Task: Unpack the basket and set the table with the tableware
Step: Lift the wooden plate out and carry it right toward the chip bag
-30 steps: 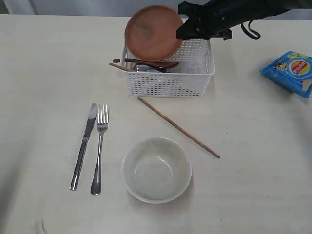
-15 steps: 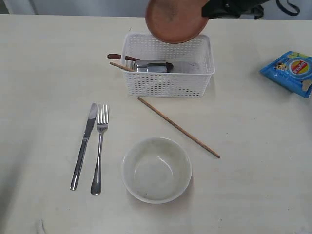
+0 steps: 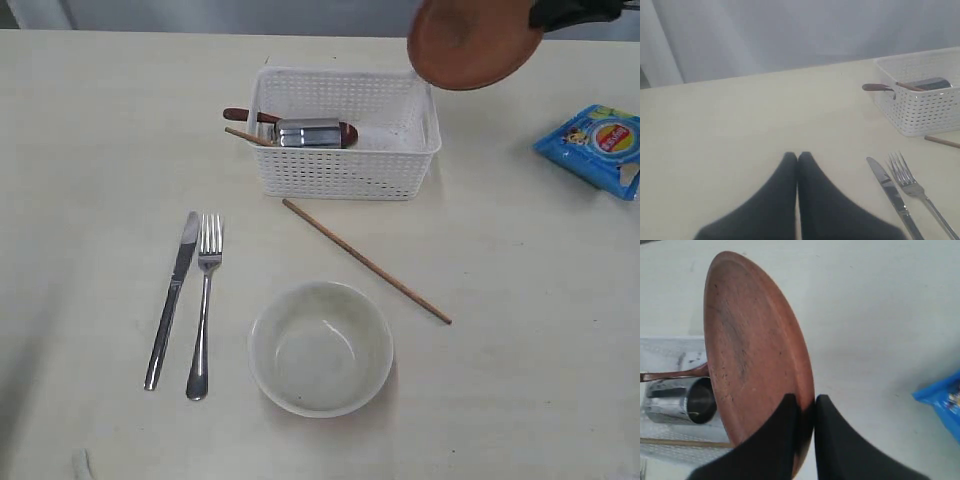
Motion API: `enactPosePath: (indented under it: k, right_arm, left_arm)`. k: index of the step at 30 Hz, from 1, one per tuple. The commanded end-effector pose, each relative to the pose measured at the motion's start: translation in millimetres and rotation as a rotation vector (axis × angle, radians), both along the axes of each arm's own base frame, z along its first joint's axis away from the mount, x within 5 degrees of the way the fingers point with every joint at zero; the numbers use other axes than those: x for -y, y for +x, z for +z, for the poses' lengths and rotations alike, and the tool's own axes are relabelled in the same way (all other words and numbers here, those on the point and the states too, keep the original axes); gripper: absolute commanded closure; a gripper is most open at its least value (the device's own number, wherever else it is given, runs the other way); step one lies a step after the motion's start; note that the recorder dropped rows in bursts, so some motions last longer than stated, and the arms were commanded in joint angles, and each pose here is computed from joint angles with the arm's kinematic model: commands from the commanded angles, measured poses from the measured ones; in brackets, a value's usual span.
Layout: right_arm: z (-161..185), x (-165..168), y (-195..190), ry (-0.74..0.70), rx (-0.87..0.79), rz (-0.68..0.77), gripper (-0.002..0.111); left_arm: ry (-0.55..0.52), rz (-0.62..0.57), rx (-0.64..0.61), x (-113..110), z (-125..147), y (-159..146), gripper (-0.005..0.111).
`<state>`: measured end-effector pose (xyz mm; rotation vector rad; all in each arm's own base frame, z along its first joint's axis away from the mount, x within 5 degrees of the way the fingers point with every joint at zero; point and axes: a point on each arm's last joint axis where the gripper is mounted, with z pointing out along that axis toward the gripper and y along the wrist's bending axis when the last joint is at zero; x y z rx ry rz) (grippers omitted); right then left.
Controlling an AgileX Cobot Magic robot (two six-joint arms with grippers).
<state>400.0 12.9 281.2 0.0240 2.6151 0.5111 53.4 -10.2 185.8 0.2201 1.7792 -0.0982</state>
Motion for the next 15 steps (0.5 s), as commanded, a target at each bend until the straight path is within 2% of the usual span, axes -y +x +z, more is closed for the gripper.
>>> enactPosePath:
  k: [1,7,15]
  right_arm:
    - [5,14,-14,-0.115,-0.057,-0.08,0.109]
    - [-4,21,-28,-0.171,-0.101,-0.115,0.109]
    - [-32,25,-45,-0.206,-0.256,-0.14,0.109]
  left_arm:
    - [-0.004,0.001,0.008,0,0,0,0.107]
    - [-0.001,0.001,0.009,0,0,0,0.107]
    - [-0.001,0.001,0.009,0,0,0,0.107]
